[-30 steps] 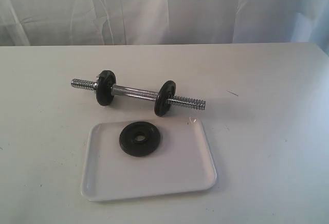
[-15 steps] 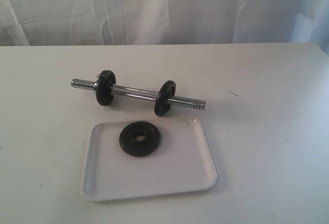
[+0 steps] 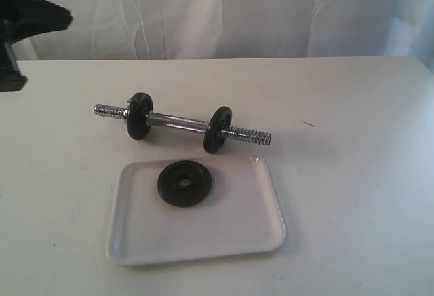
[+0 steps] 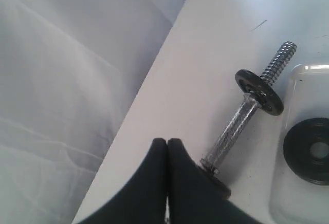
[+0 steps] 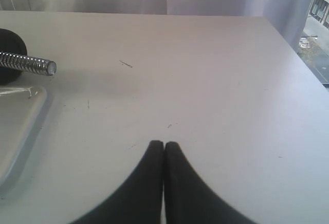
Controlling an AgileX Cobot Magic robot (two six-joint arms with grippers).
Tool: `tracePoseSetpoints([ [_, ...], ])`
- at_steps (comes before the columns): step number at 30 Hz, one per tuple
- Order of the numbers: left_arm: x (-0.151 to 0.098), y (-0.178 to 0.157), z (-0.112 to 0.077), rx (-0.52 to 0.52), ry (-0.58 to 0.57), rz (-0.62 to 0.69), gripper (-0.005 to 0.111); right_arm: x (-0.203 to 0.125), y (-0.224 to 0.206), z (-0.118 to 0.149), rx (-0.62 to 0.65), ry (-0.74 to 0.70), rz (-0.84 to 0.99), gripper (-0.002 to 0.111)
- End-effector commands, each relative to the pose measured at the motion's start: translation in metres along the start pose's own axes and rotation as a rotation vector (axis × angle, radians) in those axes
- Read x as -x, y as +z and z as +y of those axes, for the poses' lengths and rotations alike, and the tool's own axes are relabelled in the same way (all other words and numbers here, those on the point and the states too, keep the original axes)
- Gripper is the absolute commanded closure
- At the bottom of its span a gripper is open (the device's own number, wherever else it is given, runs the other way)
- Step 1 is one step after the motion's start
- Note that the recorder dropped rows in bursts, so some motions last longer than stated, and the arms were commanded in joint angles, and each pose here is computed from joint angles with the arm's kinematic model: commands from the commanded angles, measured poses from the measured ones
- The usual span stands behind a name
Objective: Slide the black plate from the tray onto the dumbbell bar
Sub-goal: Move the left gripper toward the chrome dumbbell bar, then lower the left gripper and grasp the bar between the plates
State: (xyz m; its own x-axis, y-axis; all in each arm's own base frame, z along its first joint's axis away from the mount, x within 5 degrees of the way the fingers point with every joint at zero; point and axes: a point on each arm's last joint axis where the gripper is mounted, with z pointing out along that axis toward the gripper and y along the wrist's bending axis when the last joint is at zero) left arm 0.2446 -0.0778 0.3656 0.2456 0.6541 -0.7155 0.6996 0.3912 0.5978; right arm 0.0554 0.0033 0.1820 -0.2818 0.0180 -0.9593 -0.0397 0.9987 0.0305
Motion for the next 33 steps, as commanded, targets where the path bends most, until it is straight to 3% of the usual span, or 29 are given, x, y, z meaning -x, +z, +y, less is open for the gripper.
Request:
tracePoseSetpoints([
  [1, 0.005, 0.042, 0.000, -0.073, 0.035, -0.022, 0.105, 0.000, 0.000, 0.000, -0.002, 0.003, -0.010, 0.108],
  [3, 0.006, 0.060, -0.003, -0.121, 0.070, -0.016, 0.099, 0.000, 0.000, 0.000, -0.002, 0.003, -0.010, 0.108],
  [6, 0.004, 0.085, -0.007, -0.169, 0.119, -0.003, 0.081, 0.000, 0.000, 0.000, -0.002, 0.003, -0.010, 0.108],
  [10, -0.008, 0.122, -0.010, -0.122, 0.182, 0.063, 0.051, 0.000, 0.000, 0.000, -0.002, 0.003, -0.010, 0.108],
  [12, -0.015, 0.138, -0.014, -0.110, 0.225, 0.093, 0.044, 0.000, 0.000, 0.000, -0.002, 0.003, -0.010, 0.108],
  [18, -0.028, 0.179, -0.038, -0.207, 0.353, 0.113, 0.042, 0.000, 0.000, 0.000, -0.002, 0.003, -0.010, 0.108],
  [23, -0.045, 0.209, -0.057, -0.230, 0.378, 0.171, 0.042, 0.000, 0.000, 0.000, -0.002, 0.003, -0.010, 0.108],
  [27, -0.058, 0.223, -0.062, -0.239, 0.390, 0.203, 0.042, 0.000, 0.000, 0.000, -0.002, 0.003, -0.010, 0.108],
  [33, -0.083, 0.237, -0.074, -0.291, 0.555, 0.274, 0.042, 0.000, 0.000, 0.000, -0.002, 0.003, -0.010, 0.108],
])
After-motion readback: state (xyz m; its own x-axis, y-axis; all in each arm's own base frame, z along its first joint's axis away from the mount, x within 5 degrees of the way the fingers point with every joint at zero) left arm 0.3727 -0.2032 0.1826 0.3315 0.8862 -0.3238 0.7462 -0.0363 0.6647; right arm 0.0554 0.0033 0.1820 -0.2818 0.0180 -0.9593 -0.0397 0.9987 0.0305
